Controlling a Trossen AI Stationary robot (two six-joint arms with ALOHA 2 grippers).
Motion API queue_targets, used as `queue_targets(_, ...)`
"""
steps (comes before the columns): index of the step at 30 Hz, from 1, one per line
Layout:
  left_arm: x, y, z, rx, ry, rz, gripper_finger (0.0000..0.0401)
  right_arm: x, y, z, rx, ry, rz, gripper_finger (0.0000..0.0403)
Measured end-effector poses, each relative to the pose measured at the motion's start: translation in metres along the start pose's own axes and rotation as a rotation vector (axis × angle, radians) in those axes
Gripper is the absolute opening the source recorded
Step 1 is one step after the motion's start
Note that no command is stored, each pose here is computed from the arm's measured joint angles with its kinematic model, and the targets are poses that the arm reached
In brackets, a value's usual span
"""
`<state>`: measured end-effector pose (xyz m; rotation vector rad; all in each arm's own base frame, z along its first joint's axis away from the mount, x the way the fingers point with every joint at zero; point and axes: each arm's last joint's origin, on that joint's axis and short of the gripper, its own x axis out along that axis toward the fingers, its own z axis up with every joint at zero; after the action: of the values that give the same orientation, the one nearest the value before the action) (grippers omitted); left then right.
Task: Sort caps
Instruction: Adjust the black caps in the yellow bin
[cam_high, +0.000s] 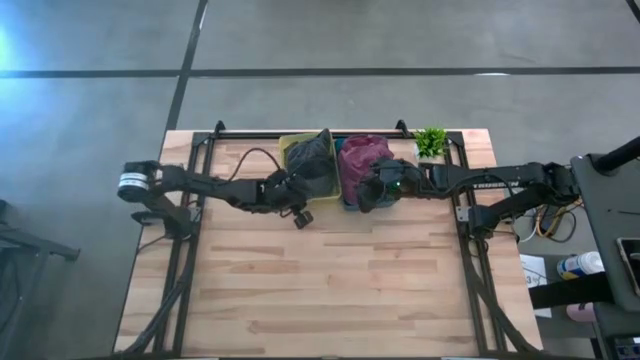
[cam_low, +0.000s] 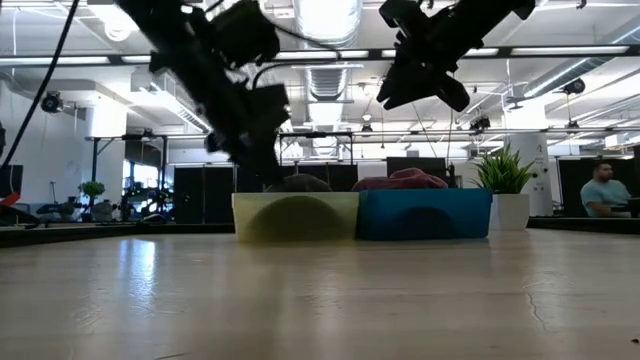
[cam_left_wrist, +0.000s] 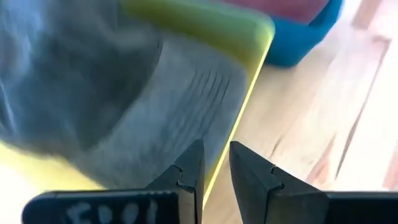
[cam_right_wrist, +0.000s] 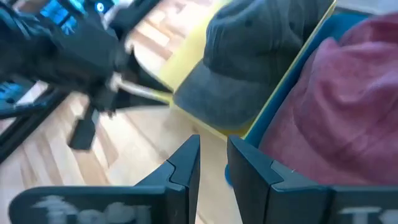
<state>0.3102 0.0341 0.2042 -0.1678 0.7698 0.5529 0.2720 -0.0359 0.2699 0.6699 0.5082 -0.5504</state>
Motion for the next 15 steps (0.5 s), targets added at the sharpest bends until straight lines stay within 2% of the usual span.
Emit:
queue_targets(4, 0.013, 0.003, -0.025, -0.093, 0.048, 0.019, 0.0069, 0.001, -0.003, 0.008, 0.005, -0.038, 0.009, 0.0077)
queue_targets(6, 0.011, 0.003, -0.029, -0.138, 0.074, 0.005, 0.0069, 0.002, -0.004, 0.011, 0.002, -0.041, 0.034, 0.0077)
queue_targets(15, -0.045, -0.003, -0.041, -0.089, 0.174, -0.079, 0.0069, 0.002, -0.003, 0.013, 0.003, -0.032, 0.070, 0.0077)
